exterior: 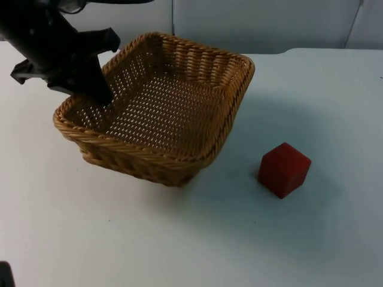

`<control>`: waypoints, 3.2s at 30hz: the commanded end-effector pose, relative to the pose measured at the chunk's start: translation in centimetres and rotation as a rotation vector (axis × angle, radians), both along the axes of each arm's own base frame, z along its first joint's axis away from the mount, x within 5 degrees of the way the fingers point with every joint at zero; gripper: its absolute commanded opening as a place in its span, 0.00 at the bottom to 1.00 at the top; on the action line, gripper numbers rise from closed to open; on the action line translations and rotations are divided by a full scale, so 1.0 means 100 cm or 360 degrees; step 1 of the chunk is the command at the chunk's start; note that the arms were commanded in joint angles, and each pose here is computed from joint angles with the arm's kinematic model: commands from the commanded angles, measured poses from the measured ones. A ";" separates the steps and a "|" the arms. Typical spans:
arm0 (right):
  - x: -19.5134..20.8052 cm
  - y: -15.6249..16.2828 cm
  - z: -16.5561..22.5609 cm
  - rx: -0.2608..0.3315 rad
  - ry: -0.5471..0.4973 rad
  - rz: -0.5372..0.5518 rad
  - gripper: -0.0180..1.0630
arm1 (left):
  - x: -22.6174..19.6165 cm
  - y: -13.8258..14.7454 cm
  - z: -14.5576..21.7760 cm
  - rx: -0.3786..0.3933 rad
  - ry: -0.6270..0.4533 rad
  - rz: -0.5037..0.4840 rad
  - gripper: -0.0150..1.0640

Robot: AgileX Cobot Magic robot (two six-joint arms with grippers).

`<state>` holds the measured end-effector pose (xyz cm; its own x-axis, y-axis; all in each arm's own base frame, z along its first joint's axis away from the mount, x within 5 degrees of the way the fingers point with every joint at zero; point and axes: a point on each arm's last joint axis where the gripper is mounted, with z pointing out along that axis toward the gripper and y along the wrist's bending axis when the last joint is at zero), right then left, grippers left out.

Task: Pick up the basket with the left hand and place the cube into the basket with the right hand.

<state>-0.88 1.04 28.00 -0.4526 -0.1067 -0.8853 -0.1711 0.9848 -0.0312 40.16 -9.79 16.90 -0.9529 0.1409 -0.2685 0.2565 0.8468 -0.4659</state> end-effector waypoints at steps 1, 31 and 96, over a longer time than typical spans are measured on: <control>0.001 0.000 -0.001 0.0005 -0.0006 -0.0004 0.01 | -0.001 -0.003 0.010 -0.0074 0.0004 0.0031 0.01; 0.001 0.000 -0.001 0.0005 -0.0006 -0.0004 0.01 | 0.001 -0.013 0.017 -0.0318 0.0049 0.0159 0.01; 0.057 -0.010 0.038 -0.0050 -0.0331 -0.0191 0.01 | 0.004 -0.012 0.017 -0.0299 -0.0004 0.0178 0.01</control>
